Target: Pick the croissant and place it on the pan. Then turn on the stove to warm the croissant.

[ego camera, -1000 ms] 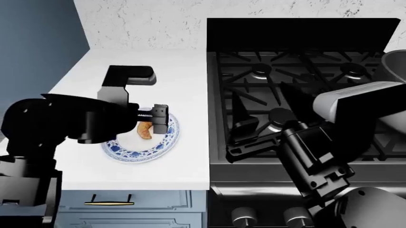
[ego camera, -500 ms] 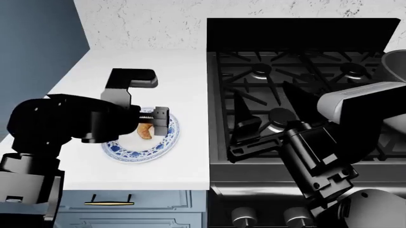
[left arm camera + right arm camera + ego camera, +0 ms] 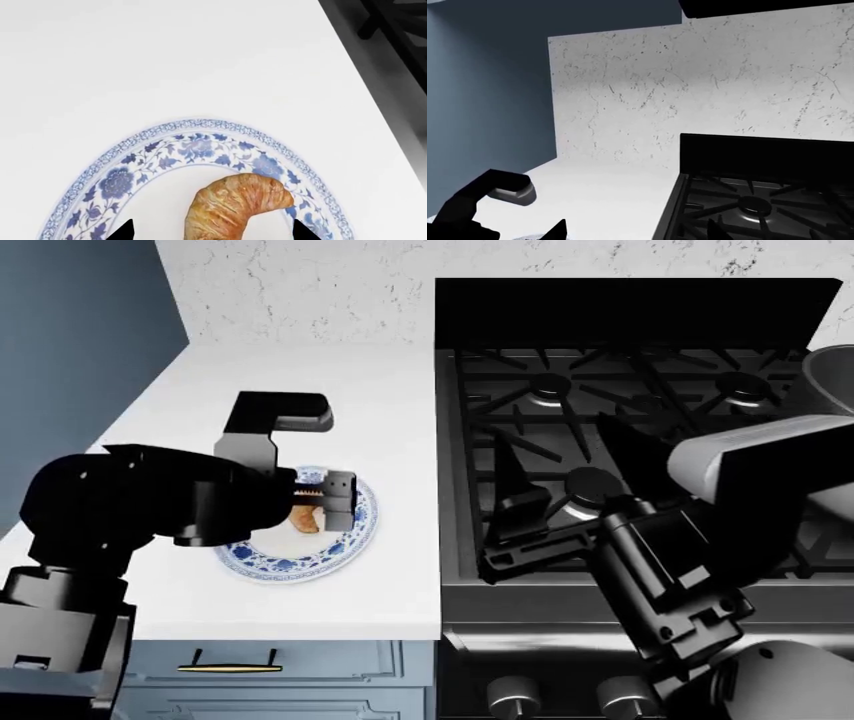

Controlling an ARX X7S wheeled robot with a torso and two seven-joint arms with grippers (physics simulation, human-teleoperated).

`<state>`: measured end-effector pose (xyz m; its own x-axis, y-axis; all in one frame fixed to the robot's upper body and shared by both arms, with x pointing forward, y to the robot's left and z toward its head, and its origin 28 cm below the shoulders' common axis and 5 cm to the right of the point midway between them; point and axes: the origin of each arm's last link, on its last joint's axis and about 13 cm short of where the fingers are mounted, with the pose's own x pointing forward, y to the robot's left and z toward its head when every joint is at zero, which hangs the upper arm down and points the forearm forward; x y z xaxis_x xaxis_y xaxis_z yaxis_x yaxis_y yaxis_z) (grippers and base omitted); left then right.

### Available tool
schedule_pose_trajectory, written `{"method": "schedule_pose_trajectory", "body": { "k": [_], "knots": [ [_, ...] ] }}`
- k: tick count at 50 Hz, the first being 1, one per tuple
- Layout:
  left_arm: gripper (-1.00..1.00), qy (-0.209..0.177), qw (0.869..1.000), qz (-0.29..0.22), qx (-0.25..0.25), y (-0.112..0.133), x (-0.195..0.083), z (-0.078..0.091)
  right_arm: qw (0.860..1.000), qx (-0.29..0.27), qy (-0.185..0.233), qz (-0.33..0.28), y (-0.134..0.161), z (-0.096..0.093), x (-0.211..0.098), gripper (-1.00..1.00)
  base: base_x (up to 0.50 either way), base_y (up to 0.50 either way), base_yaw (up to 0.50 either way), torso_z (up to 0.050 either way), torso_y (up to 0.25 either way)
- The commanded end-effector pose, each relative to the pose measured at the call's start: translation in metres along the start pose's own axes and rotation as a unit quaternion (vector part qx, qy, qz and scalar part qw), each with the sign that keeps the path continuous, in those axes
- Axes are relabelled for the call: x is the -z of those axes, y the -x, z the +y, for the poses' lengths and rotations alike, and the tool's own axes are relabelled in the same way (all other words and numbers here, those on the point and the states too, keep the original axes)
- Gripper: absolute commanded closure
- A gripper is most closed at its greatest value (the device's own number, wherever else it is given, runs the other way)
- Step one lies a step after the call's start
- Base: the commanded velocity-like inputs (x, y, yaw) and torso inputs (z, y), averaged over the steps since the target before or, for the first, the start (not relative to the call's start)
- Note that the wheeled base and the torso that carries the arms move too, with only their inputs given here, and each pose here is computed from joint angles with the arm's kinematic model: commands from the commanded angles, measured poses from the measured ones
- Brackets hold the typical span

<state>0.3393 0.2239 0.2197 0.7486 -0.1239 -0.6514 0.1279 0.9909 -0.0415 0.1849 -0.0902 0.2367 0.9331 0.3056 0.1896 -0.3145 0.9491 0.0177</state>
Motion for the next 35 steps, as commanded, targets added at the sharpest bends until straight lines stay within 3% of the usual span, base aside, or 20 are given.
{"method": "schedule_pose_trajectory", "body": {
  "k": [1, 20, 21, 35],
  "knots": [
    [-1.0, -0.001, 1.0, 0.002, 0.001, -0.0002, 0.0015, -0.0004, 1.0, 0.001, 0.0, -0.002, 0.0031, 0.0001, -0.0014, -1.0, 0.0, 0.0, 0.0, 0.0, 0.0],
    [-1.0, -0.001, 1.0, 0.008, 0.0, -0.0041, 0.0026, 0.0005, 1.0, 0.002, -0.002, -0.006, 0.0015, 0.0002, -0.0023, -1.0, 0.0, 0.0, 0.0, 0.0, 0.0],
    [1.0, -0.003, 1.0, 0.008, -0.002, -0.0043, 0.003, 0.0004, 1.0, 0.002, -0.002, -0.006, 0.0012, 0.0003, -0.0025, -1.0, 0.0, 0.0, 0.0, 0.0, 0.0],
    [1.0, -0.001, 1.0, -0.004, -0.012, -0.0024, -0.0001, 0.0017, 1.0, 0.003, -0.003, -0.011, 0.0021, 0.0006, -0.0047, -1.0, 0.0, 0.0, 0.0, 0.0, 0.0]
  ]
}}
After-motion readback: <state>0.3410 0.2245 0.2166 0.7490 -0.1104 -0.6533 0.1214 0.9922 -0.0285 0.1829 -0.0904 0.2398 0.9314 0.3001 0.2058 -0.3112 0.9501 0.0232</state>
